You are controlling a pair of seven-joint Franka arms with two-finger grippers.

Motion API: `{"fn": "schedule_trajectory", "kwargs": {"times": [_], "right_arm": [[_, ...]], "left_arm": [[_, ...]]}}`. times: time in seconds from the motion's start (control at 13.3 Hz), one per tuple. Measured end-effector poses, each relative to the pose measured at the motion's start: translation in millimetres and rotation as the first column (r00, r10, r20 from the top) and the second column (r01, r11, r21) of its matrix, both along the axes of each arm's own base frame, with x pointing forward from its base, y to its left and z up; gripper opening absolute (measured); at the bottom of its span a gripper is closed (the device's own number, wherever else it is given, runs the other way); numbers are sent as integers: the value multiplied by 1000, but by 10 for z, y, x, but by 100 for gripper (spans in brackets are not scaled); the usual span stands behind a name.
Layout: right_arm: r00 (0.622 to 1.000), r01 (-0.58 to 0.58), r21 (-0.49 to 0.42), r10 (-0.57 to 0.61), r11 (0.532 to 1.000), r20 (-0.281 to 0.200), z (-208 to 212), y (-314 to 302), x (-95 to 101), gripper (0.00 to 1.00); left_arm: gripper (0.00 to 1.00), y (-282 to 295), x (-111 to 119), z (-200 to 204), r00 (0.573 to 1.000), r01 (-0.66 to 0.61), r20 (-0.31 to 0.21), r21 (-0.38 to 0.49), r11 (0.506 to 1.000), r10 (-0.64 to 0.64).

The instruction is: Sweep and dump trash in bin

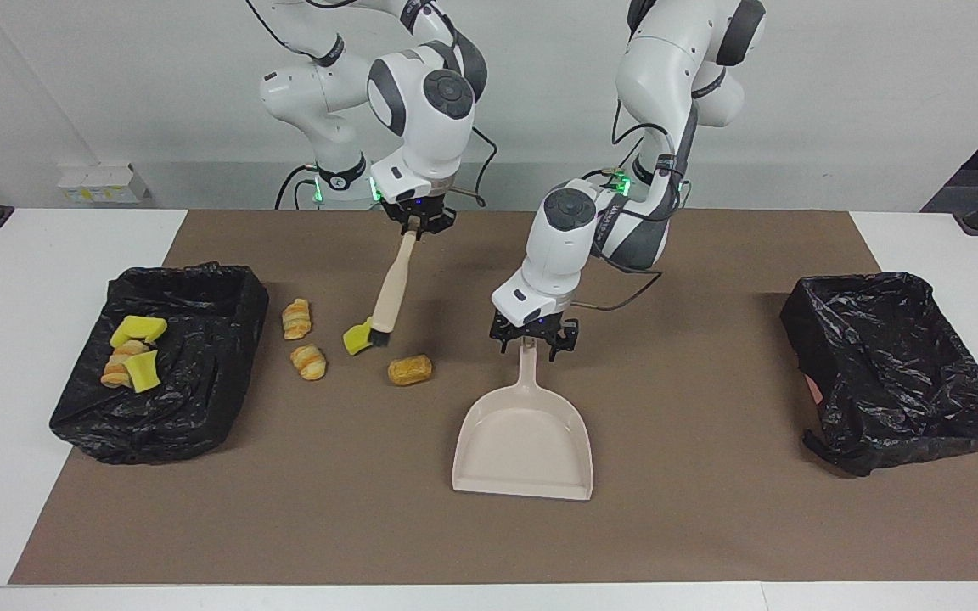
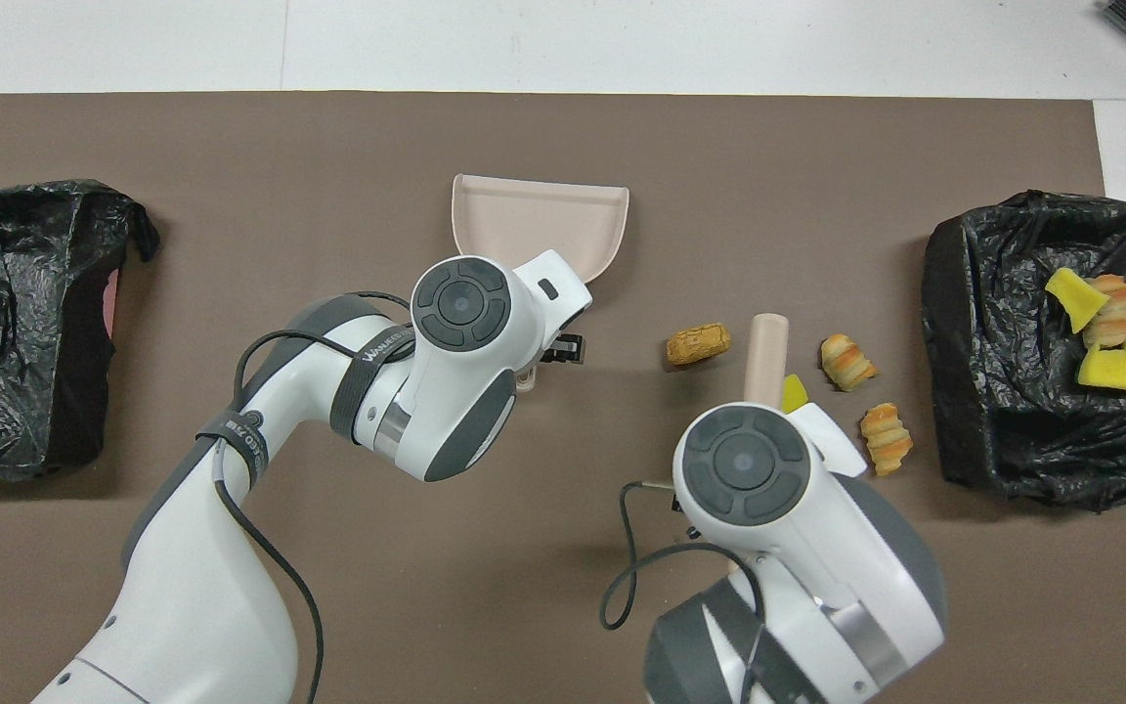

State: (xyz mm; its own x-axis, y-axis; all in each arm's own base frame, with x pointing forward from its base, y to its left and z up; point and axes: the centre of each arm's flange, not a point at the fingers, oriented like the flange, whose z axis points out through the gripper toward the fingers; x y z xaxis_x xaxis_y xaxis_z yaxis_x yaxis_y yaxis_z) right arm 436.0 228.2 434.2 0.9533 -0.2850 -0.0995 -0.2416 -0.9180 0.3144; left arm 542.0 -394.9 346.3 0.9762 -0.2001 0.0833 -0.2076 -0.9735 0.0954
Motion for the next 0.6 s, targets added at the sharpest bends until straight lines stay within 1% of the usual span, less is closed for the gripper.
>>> {"fn": "schedule_trajectory", "kwargs": {"times": [0.15, 0.22, 0.38, 0.53, 0.6], "right_arm": [[998, 63, -17, -64, 998, -11, -85, -343, 174, 26], [995, 93, -23, -93, 995, -20, -128, -495, 232, 26], [988, 146, -39, -148, 988, -44, -216, -768, 278, 26], [978, 191, -56, -195, 980, -73, -326, -1012, 264, 26], [975, 204, -59, -208, 977, -78, -402, -1100, 231, 26]], "left_arm": [[69, 15, -2, 9, 1000, -1, -7, 6, 1000, 1], [53, 18, 3, 33, 1000, -2, -4, 5, 1000, 2], [31, 45, 27, 85, 1000, -7, -7, 9, 1000, 7], [31, 76, 42, 115, 1000, -9, -12, 15, 1000, 9], [31, 92, 49, 123, 1000, 7, -10, 19, 1000, -7]]}}
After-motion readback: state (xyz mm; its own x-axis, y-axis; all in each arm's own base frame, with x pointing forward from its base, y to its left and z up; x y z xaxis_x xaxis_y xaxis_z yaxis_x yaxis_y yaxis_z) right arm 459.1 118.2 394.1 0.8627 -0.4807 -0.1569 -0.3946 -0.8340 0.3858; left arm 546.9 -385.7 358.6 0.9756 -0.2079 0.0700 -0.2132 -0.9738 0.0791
